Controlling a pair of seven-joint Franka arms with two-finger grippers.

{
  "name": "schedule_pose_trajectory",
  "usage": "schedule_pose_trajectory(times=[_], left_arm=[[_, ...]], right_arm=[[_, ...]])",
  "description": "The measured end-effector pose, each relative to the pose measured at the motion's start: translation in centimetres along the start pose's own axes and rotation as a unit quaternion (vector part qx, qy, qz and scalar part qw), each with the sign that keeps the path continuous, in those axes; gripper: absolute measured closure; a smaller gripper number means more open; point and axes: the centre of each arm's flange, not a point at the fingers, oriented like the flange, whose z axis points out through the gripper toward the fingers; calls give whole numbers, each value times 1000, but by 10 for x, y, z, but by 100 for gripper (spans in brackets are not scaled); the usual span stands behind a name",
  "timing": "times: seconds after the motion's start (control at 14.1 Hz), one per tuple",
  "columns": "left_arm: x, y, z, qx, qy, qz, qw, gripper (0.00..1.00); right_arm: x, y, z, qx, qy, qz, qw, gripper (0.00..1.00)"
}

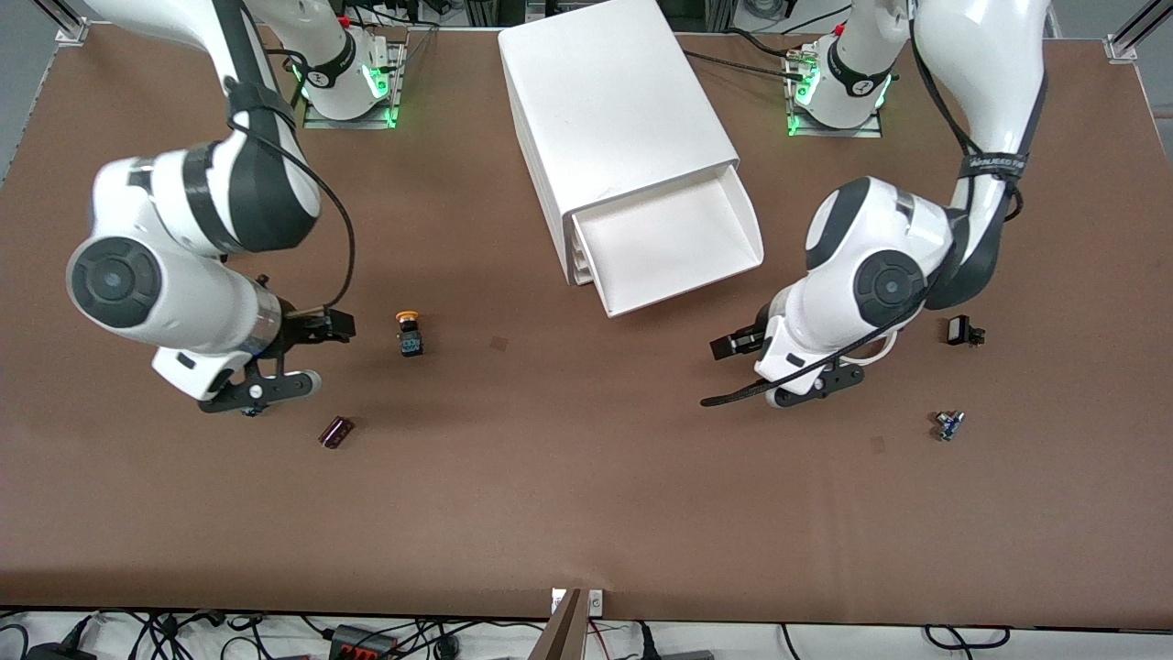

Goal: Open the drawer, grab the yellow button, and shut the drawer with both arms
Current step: 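Push the drawer closed with the left gripper while the right gripper withdraws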

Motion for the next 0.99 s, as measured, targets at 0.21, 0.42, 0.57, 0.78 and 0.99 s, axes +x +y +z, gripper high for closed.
schedule_pose_trajectory(times=[0.21, 0.42, 0.57, 0.78, 0.99], left_arm=[[-32, 28, 31, 13, -12, -1, 1000, 0], [-65, 50, 51, 26, -20, 0, 999, 0], [-77, 54, 51, 28, -22, 5, 999, 0], [-104, 64, 54, 31, -32, 23, 999, 0], [-134, 78, 57, 31, -42, 43, 998, 0]], right_arm=[[-11, 20, -31, -1, 18, 15, 1000, 0], [-18, 47, -49, -5, 33, 37, 999, 0], [-20, 61, -62, -9, 45, 49, 998, 0], [-25, 85, -75, -3, 57, 68, 996, 0], [-35, 111, -90, 10, 71, 88, 994, 0]])
